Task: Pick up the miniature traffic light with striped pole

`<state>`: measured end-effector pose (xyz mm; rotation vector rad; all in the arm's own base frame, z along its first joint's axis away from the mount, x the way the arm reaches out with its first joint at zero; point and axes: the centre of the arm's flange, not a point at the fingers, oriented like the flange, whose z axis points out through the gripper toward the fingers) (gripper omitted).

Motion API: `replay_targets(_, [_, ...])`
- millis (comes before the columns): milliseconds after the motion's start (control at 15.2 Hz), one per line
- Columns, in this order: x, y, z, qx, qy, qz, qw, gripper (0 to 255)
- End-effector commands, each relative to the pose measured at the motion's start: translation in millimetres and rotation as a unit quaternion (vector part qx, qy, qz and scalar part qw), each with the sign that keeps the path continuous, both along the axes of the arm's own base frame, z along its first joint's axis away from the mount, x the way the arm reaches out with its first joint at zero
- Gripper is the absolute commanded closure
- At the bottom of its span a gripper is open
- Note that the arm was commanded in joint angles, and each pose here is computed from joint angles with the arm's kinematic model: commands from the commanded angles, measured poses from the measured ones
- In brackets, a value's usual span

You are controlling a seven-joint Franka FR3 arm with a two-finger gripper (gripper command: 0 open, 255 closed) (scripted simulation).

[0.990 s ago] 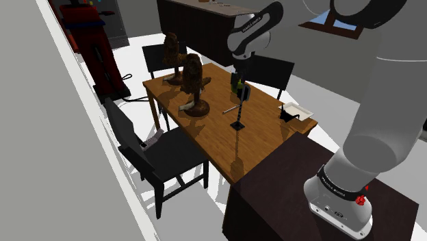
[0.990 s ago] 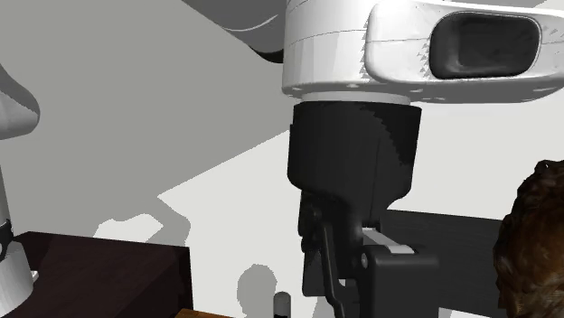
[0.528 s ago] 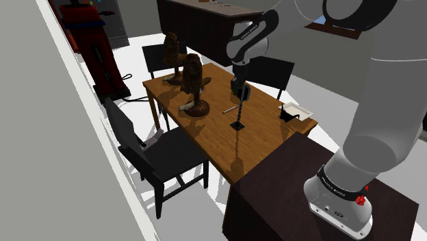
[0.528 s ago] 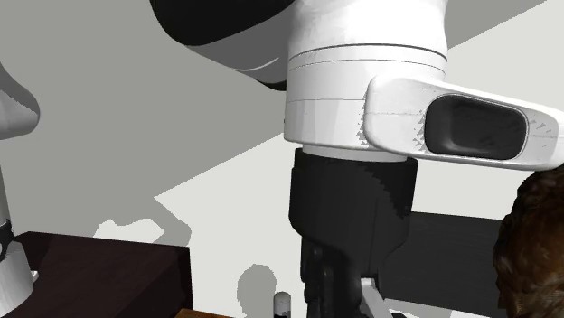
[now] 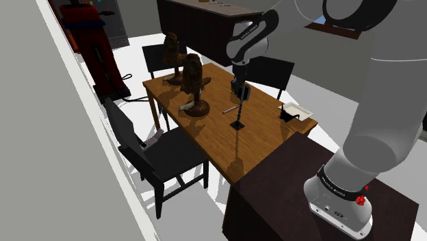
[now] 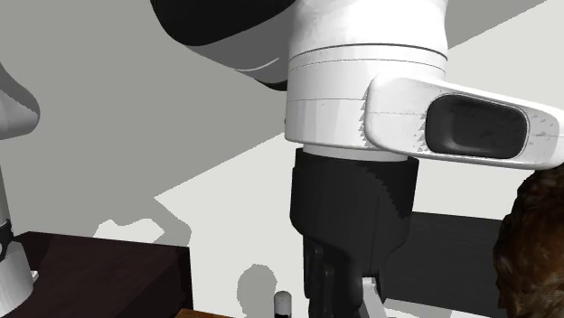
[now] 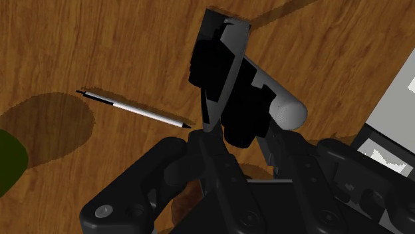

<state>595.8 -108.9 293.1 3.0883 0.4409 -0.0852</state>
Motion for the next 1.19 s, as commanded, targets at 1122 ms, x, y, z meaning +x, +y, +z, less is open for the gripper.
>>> replay_targets(1122, [-1,-1,79,0.0,0.001,0.0,1.0,255])
